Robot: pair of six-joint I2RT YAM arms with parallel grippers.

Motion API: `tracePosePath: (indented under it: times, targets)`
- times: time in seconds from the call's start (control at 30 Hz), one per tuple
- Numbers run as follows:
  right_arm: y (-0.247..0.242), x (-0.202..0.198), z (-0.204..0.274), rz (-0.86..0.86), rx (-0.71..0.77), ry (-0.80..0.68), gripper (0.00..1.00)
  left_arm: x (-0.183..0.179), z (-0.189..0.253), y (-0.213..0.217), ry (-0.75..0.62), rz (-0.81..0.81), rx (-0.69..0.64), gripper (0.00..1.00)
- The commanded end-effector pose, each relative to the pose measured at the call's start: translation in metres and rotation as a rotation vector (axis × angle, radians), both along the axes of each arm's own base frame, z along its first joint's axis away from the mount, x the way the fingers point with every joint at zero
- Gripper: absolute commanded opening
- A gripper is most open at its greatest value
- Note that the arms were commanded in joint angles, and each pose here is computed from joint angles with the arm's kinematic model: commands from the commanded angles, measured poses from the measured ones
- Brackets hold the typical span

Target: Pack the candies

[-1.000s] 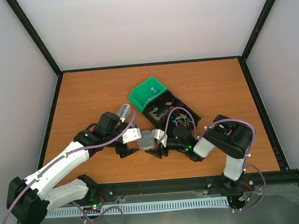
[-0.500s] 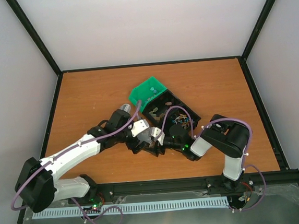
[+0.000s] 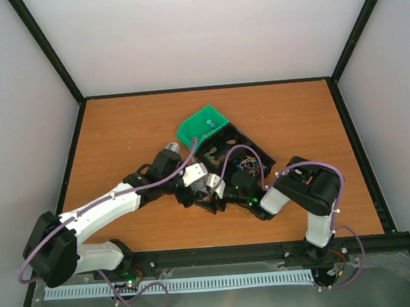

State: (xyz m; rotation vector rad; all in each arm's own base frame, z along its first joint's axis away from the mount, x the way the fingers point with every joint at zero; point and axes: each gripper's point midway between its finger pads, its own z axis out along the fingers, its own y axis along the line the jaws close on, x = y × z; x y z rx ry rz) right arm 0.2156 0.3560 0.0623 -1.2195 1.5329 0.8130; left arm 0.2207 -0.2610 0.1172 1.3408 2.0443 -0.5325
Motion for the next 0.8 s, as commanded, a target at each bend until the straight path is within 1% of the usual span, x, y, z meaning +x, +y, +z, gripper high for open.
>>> tracePosePath:
  times: [0.0, 0.13, 0.27, 0.37, 0.57, 0.67, 0.77]
  targets:
    - [0.0, -0.005, -0.001, 0.014, 0.0, -0.031, 0.72, -0.018, -0.017, 0.007, 0.037, -0.07, 0.056, 0.88]
    - [-0.001, -0.006, -0.001, 0.014, -0.002, -0.031, 0.72, -0.016, -0.019, 0.008, 0.048, -0.056, 0.056, 0.95]
    - [0.0, -0.006, -0.001, 0.015, 0.0, -0.036, 0.73, -0.01, -0.018, 0.007, 0.052, -0.031, 0.046, 0.96]
    - [0.0, -0.006, 0.0, 0.018, 0.001, -0.038, 0.73, -0.006, -0.017, 0.006, 0.052, -0.018, 0.038, 0.98]
    - [0.0, -0.006, -0.001, 0.019, -0.002, -0.037, 0.73, -0.008, -0.016, 0.005, 0.048, -0.033, 0.032, 1.0]
    - [0.0, -0.006, -0.001, 0.018, -0.002, -0.038, 0.73, -0.011, -0.016, 0.005, 0.05, -0.046, 0.032, 0.97]
    - [0.0, -0.006, -0.001, 0.019, -0.004, -0.04, 0.73, -0.011, -0.019, 0.008, 0.05, -0.044, 0.049, 0.99]
